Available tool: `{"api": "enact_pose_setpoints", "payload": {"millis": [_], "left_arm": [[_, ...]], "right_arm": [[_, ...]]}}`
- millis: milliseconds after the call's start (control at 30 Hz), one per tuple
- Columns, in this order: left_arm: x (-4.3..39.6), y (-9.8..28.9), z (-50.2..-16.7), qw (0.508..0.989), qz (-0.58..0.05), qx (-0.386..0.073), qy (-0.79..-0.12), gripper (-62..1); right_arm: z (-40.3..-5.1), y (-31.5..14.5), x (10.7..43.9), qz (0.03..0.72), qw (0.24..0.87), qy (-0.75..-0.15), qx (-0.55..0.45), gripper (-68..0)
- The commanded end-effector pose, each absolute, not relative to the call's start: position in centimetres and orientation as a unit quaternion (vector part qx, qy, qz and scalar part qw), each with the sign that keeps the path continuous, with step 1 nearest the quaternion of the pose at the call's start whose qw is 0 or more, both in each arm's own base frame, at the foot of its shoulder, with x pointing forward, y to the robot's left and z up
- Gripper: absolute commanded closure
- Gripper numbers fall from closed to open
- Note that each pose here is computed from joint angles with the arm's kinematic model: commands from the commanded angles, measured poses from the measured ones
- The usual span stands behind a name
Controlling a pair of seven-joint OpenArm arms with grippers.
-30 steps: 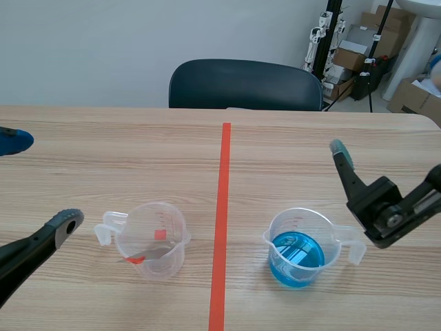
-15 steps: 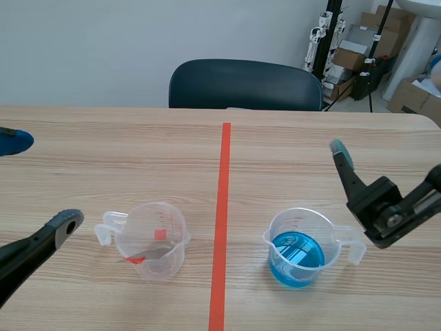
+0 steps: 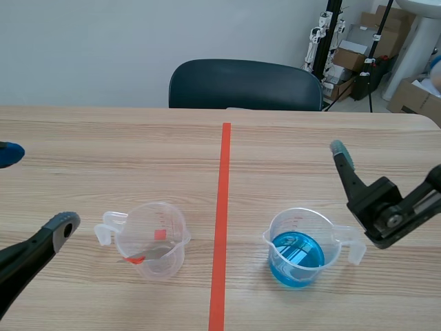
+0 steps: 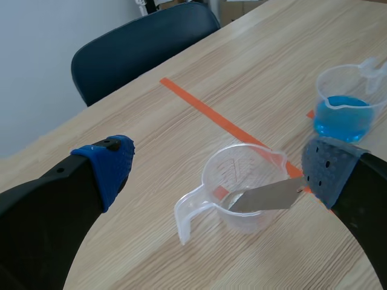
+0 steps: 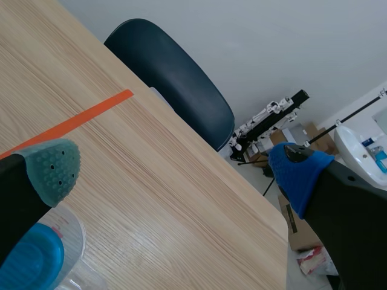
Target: Do the redox reaction experiment. lift the metal plate out of the left beaker
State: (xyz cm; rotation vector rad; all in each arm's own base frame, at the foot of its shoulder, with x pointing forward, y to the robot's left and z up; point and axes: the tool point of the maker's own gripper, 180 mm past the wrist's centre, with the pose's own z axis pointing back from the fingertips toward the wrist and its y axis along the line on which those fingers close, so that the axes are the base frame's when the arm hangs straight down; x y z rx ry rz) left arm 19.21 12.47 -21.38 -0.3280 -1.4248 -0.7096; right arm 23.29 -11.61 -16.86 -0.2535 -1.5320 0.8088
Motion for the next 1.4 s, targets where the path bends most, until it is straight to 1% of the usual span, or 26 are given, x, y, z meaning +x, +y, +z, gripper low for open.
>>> {"api": "enact_pose_setpoints", "payload": {"millis": [0, 133, 267, 367, 433, 633, 767, 833, 967, 1133, 1367], "left_arm": [[19.0, 13.3, -22.3, 0.7, -0.299, -0.143, -0.633, -58.1], [18.1, 15.4, -24.5, 0.718, -0.27, -0.139, -0.626, -58.1], [16.4, 17.4, -26.6, 0.731, -0.237, -0.15, -0.622, -58.1], [15.1, 19.0, -27.7, 0.734, -0.205, -0.155, -0.628, -58.1], [14.0, 19.9, -28.4, 0.735, -0.194, -0.151, -0.633, -58.1], [10.3, 21.6, -30.0, 0.732, -0.175, -0.136, -0.645, -58.1], [7.4, 21.6, -30.2, 0.724, -0.154, -0.136, -0.658, -58.1], [6.1, 21.2, -30.2, 0.719, -0.145, -0.139, -0.665, -58.1], [4.4, 19.9, -30.4, 0.708, -0.139, -0.13, -0.68, -58.1], [4.9, 18.3, -30.2, 0.687, -0.127, -0.122, -0.705, -58.1], [7.5, 16.0, -30.4, 0.653, -0.142, -0.128, -0.733, -58.1]], "right_arm": [[-16.2, -11.7, 23.5, 0.352, 0.632, -0.68, -0.118, -67.9], [-16.2, -11.8, 23.5, 0.351, 0.634, -0.679, -0.118, -67.9], [-16.3, -11.8, 23.5, 0.351, 0.636, -0.677, -0.119, -67.9], [-16.3, -11.8, 23.5, 0.352, 0.634, -0.678, -0.119, -67.9], [-16.2, -11.6, 23.5, 0.358, 0.63, -0.679, -0.115, -67.9], [-17.0, -8.7, 22.2, 0.446, 0.599, -0.664, -0.055, -67.9], [-17.6, -7.6, 21.5, 0.492, 0.581, -0.647, -0.036, -67.9], [-17.8, -7.3, 21.2, 0.513, 0.573, -0.639, -0.03, -67.9], [-18.4, -6.6, 20.5, 0.554, 0.555, -0.621, -0.016, -67.9], [-19.6, -6.3, 19.7, 0.6, 0.539, -0.591, 0.001, -67.9], [-20.9, -5.9, 18.2, 0.651, 0.509, -0.562, 0.033, -67.9]]}}
